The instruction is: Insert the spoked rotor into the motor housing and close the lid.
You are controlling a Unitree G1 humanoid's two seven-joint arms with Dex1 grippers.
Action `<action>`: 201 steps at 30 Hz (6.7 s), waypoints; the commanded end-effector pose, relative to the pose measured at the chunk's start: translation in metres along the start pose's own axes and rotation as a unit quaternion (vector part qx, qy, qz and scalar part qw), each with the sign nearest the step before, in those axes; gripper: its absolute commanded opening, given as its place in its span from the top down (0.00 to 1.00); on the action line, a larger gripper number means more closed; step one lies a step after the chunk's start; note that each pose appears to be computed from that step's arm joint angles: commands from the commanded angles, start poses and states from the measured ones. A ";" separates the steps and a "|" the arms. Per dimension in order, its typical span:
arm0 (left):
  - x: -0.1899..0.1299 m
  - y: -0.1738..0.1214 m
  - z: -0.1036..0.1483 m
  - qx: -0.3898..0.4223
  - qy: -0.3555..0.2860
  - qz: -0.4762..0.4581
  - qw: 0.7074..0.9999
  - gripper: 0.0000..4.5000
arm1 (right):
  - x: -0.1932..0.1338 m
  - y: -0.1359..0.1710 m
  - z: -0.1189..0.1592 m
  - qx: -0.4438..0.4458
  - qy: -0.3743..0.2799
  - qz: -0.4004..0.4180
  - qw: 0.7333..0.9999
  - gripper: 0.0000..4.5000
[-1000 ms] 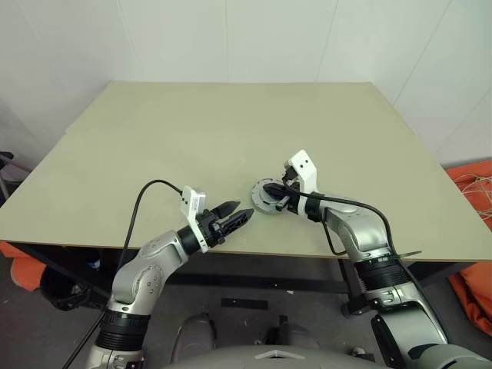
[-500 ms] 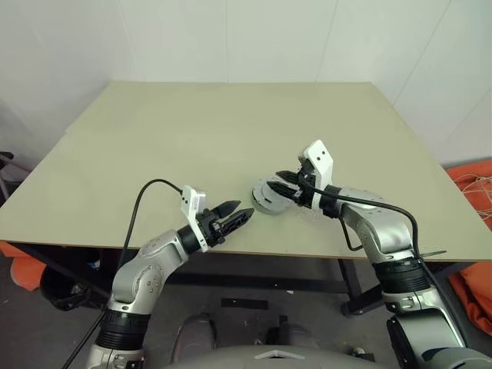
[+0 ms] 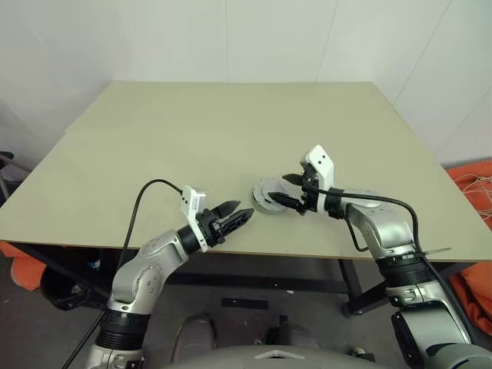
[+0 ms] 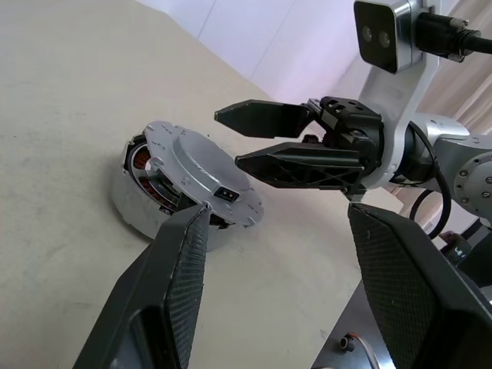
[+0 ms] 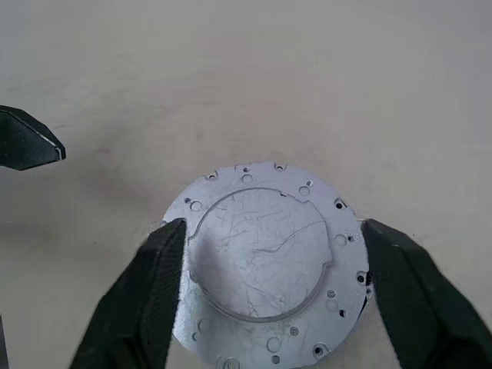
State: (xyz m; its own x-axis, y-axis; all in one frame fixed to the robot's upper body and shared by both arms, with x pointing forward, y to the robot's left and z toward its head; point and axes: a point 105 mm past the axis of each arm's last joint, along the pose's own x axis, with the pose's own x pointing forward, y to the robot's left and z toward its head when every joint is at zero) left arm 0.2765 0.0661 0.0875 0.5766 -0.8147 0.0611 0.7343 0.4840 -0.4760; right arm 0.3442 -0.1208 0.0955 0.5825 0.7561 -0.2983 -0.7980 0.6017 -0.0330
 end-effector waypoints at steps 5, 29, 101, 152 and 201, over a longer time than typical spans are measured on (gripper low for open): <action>0.003 -0.006 0.010 0.014 -0.012 -0.017 1.000 0.33 | 0.005 -0.002 0.015 -0.040 -0.015 0.001 0.999 0.00; 0.002 -0.005 0.011 0.014 -0.018 -0.012 1.000 0.33 | 0.024 0.000 0.001 -0.034 0.022 0.046 0.998 0.21; 0.005 -0.010 0.016 0.017 -0.017 -0.016 1.000 1.00 | 0.030 -0.004 -0.021 -0.053 0.106 -0.024 0.993 0.30; 0.106 0.048 0.009 0.104 0.119 0.016 0.987 1.00 | 0.034 0.012 -0.015 -0.033 0.086 -0.021 0.996 0.30; 0.102 0.034 -0.015 0.079 0.166 -0.016 0.983 1.00 | 0.004 0.040 -0.004 -0.035 0.090 0.030 0.995 0.01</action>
State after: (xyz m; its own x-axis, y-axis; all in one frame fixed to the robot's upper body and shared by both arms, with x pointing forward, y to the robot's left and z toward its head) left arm 0.3593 -0.0037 0.0719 0.4353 -0.8785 -0.1968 0.8146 0.4774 -0.3294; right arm 0.3219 -0.1124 0.0813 0.5454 0.6671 -0.5075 -0.8031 0.5893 -0.0885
